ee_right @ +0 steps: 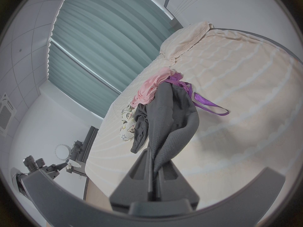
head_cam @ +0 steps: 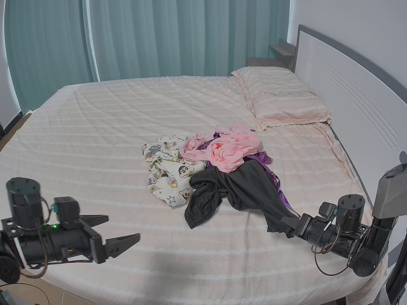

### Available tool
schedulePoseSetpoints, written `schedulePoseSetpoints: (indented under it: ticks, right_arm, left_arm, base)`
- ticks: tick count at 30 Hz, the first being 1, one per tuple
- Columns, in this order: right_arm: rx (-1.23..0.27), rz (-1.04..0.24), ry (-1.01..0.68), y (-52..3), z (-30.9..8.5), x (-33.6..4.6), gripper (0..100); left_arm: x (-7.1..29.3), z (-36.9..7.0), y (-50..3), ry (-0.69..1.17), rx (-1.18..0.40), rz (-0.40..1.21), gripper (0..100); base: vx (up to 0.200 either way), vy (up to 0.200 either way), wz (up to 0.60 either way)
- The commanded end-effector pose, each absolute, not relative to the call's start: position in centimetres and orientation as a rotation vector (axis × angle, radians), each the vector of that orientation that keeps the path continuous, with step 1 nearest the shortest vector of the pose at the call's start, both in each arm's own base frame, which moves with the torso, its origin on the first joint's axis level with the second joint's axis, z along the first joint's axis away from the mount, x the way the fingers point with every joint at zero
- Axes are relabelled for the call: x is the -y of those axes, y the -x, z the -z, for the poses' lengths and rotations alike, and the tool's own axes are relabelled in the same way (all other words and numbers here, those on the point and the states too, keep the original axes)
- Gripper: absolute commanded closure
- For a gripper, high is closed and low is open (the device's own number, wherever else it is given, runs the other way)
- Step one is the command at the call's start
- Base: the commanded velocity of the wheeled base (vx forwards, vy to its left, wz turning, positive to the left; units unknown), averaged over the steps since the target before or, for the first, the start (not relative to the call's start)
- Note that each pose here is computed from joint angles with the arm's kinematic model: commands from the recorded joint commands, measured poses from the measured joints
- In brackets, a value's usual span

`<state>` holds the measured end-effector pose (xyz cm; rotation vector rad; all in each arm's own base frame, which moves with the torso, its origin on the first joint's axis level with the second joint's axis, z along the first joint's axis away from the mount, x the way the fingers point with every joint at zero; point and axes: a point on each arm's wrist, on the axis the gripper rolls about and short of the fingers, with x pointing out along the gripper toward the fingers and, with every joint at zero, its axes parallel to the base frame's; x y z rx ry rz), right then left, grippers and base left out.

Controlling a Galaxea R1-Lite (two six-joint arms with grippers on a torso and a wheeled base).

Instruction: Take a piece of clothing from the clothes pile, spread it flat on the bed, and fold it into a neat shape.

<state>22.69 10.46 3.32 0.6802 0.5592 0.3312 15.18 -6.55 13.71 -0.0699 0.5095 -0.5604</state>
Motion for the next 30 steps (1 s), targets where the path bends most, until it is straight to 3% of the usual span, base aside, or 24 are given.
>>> schedulePoseSetpoints:
  ticks: [1, 12, 30]
  right_arm:
    - [-0.580, -0.323, -0.738, -21.6, -3.6, -10.1, 100]
    - [-0.566, -0.326, -0.741, -21.2, -4.1, -9.9, 100]
    - [-0.579, -0.341, -0.735, -20.9, -4.0, -10.3, 100]
  left_arm:
    - [17.1, -3.5, -24.0, 0.120, -0.751, 0.477, 0]
    - [21.1, 0.6, -29.8, 0.221, -0.739, 0.374, 0]
    - [22.5, 4.9, -36.1, 0.251, -0.679, 0.246, 0]
  base:
    - [0.000, 0.000, 0.00]
    - [0.000, 0.000, 0.00]
    - [0.000, 0.000, 0.00]
